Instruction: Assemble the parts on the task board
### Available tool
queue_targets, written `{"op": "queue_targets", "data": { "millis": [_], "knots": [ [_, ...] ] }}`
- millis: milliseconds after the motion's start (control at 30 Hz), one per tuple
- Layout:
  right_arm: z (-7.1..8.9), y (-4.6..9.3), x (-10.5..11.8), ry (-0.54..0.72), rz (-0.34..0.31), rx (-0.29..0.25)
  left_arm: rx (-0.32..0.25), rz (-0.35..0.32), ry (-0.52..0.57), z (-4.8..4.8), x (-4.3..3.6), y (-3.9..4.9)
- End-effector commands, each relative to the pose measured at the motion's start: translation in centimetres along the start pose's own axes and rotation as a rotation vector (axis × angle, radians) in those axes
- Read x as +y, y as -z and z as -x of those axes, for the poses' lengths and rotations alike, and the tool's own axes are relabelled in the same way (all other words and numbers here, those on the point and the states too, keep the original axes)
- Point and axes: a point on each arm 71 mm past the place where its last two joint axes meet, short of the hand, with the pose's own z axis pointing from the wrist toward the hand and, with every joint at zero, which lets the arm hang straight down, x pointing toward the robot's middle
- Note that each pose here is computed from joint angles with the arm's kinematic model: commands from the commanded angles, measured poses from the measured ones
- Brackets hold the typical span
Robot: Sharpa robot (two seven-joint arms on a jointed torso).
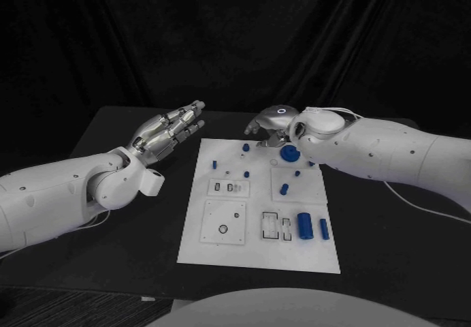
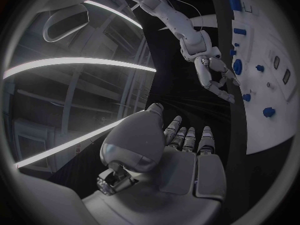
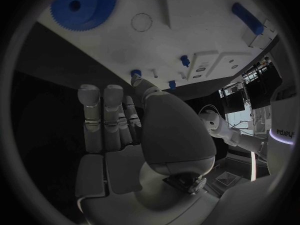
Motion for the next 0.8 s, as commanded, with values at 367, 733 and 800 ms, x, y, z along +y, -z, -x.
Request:
{"op": "queue_targets", "data": {
  "millis": [367,733,800],
  "knots": [
    [3.1,6.7,-3.4,-0.03,-0.094,-0.013,0.001,-0.014,0.004,0.08,-0.14,0.12],
    [-0.5,9.3,-5.9,-0.057,-0.186,0.086,0.003,-0.012,0.008,0.02,0.08,0.2],
    [-0.9,9.4,-5.9,-0.06,-0.191,0.093,0.004,-0.012,0.01,-0.02,0.13,0.19]
  ]
}}
